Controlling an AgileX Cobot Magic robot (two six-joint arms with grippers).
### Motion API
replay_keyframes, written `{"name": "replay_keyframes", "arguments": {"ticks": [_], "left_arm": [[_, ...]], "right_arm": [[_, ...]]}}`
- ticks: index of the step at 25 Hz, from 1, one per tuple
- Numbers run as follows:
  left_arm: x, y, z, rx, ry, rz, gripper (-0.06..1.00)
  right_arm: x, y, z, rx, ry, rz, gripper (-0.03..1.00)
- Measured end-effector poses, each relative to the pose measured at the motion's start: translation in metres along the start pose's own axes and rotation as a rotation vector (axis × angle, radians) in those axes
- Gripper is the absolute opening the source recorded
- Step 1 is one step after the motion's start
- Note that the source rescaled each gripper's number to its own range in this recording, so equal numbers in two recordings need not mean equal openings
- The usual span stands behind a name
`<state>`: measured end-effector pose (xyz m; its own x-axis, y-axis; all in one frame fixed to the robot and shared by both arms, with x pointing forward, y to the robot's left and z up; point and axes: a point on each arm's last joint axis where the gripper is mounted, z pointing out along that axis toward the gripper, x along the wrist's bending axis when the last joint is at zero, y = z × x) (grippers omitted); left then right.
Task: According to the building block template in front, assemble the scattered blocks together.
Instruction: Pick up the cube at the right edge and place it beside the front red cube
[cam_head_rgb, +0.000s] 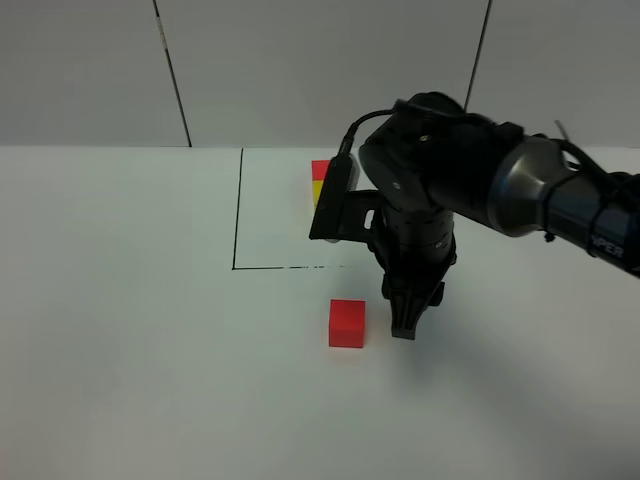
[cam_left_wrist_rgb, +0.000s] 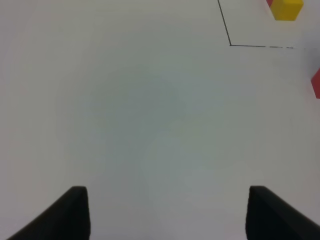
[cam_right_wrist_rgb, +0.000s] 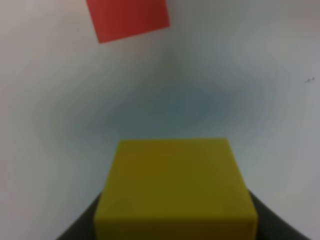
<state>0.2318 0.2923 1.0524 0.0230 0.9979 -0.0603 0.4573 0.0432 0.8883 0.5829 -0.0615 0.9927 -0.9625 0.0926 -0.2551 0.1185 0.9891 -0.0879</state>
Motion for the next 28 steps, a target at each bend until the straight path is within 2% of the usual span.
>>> {"name": "replay_keyframes", "arguments": {"ticks": [8,20,28], "left_arm": [[0.0,0.0,0.0,0.0,0.0,0.0,0.47],[0.0,0.0,0.0,0.0,0.001,0.0,0.47],[0.0,0.0,0.0,0.0,0.002,0.001,0.47]], "right_arm": [[0.002,0.018,0.046,0.081,0.103,-0.08,0.0],[0.006,0.022,0.064,0.049,0.183,-0.092,0.0],[-0.004,0.016,0.077,0.012,0.181,-0.074,0.0]]}}
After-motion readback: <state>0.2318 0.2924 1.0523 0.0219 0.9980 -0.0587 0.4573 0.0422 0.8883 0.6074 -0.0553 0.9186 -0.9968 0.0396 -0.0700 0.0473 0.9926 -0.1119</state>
